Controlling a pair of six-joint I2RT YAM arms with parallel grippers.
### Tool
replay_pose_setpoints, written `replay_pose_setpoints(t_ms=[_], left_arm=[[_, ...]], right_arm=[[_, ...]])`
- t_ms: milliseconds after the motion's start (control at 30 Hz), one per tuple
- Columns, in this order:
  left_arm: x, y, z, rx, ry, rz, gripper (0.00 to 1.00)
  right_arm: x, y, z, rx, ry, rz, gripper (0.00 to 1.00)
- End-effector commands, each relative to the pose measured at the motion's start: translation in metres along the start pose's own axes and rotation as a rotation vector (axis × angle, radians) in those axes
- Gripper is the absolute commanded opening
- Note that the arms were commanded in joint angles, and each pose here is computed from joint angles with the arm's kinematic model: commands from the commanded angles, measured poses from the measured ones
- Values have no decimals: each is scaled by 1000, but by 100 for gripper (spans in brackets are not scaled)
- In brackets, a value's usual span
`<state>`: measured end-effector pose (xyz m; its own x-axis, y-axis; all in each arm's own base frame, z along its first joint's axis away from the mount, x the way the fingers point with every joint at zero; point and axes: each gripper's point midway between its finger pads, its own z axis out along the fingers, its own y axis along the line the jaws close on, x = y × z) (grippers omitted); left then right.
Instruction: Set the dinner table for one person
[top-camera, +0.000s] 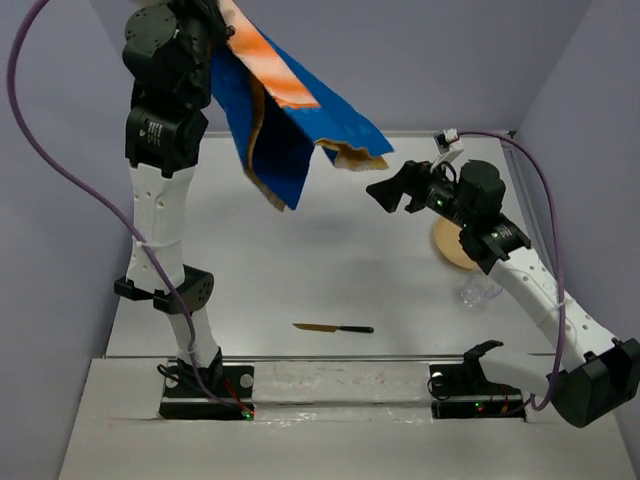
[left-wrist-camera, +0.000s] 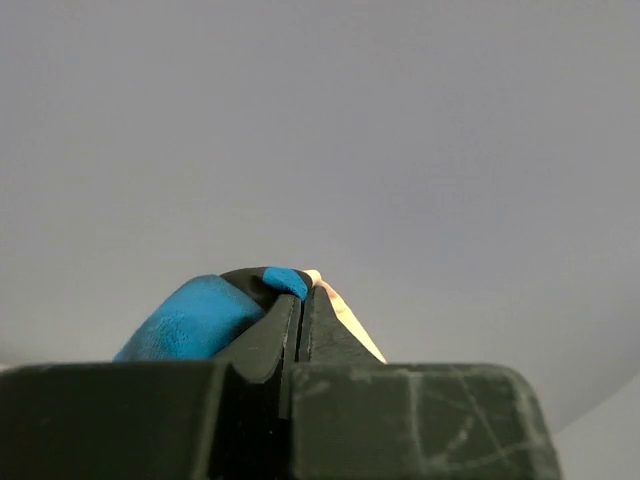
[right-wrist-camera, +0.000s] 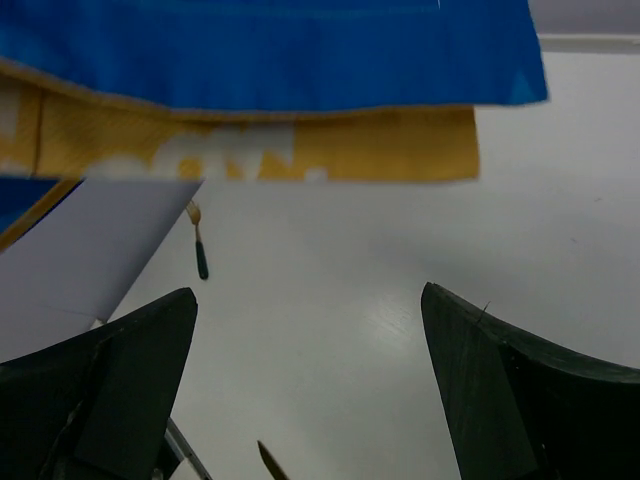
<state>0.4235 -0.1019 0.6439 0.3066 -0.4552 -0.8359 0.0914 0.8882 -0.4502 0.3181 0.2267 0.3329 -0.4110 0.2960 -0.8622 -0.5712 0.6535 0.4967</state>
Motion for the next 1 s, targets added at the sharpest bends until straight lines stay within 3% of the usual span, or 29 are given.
replay_pose_setpoints(t_ms=[0,133,267,400,467,533,567,600,767,833,867,900,933,967], left_arm=[[164,9,19,-30,371,195,0],[233,2,25,-21,466,282,0],[254,18,48,-104,412,352,0],[292,32,50,-132,481,359,0],[309,34,48,-128,523,347,16],[314,30,41,-110,561,323,51],[305,26,40,-99,551,309,96],[280,20,39,-86,512,296,99],[136,-1,23,-19,279,253,99],[84,14,7,-8,234,216,99],[73,22,2,-21,228,215,98],[65,34,-4,-58,222,225,97],[29,41,-25,-81,160,214,95],[73,64,-16,-142,209,252,87]], right_arm=[[10,-18,-7,85,5,-27,100],[31,-37,-3,138,44,-31,100],[47,-63,5,222,79,-42,100],[48,-71,14,239,95,-60,100],[49,-74,18,244,103,-65,100],[55,-78,25,246,128,-61,100],[61,-78,28,232,152,-56,100],[70,-82,33,228,180,-43,100],[99,-84,45,175,276,-8,97],[105,-82,52,160,300,5,93],[113,-78,63,147,322,9,86],[118,-76,72,143,330,4,85],[122,-75,81,146,336,-3,84],[130,-71,99,144,354,-12,82]])
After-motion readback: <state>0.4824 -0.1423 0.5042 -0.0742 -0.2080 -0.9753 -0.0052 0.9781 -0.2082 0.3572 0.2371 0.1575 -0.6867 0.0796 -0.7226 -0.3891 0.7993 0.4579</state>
